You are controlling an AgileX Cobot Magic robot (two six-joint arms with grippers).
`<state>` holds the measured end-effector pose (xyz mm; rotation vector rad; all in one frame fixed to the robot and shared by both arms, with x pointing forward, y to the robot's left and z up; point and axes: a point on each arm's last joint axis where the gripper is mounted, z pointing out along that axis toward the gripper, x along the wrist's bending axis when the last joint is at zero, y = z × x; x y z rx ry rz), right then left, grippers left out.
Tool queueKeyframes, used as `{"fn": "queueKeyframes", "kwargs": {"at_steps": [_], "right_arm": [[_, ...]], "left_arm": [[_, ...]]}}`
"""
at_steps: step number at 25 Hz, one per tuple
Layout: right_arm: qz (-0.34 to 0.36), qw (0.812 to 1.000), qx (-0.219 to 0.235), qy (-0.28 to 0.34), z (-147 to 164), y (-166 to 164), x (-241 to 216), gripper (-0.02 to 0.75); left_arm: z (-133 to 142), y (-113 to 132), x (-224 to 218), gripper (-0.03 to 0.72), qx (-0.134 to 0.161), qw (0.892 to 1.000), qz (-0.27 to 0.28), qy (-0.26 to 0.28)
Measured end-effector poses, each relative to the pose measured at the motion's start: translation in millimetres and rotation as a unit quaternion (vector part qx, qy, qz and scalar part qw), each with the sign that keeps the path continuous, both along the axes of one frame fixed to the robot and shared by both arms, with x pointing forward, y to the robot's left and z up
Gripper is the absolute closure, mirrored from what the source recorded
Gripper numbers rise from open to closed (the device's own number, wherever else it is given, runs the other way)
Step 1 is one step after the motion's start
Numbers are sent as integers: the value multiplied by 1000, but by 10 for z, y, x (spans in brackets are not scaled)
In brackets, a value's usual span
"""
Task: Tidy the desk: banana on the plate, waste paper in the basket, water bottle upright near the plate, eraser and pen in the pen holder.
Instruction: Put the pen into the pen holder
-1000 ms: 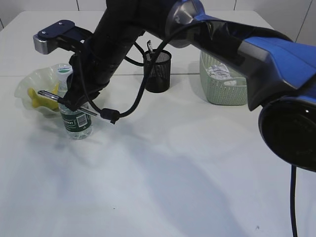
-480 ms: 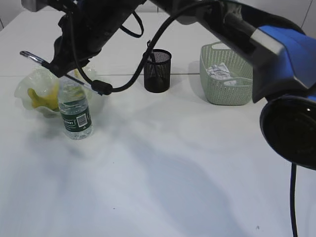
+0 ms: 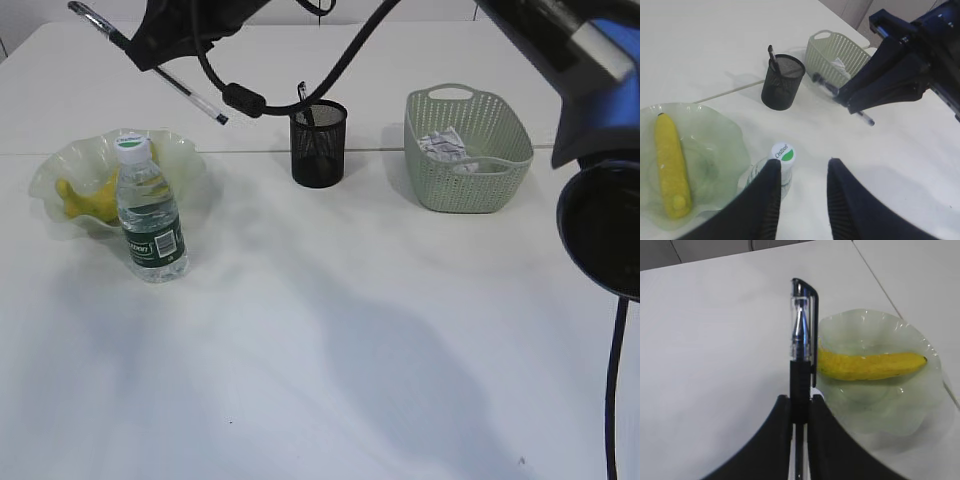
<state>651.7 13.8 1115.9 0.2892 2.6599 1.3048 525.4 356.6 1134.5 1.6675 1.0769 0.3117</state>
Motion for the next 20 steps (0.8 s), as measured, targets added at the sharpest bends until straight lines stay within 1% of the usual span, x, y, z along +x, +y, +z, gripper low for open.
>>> {"fn": "queueKeyframes", "kwargs": {"at_steps": [6, 10, 14, 20], "right_arm": [[10, 1000, 15, -20, 115, -32, -17, 701], [29, 998, 48, -19, 181, -92, 0, 701], [44, 995, 86, -25, 247, -266, 95, 701], [53, 990, 117, -52, 315, -530, 234, 701]], "left_arm": [[0, 0, 0, 473, 0, 1000, 0, 0], [-5, 1, -1, 473, 3, 1000, 0, 1], [-14, 5, -4, 473, 8, 1000, -1, 4], [-17, 6, -5, 473, 10, 1000, -1, 5]]}}
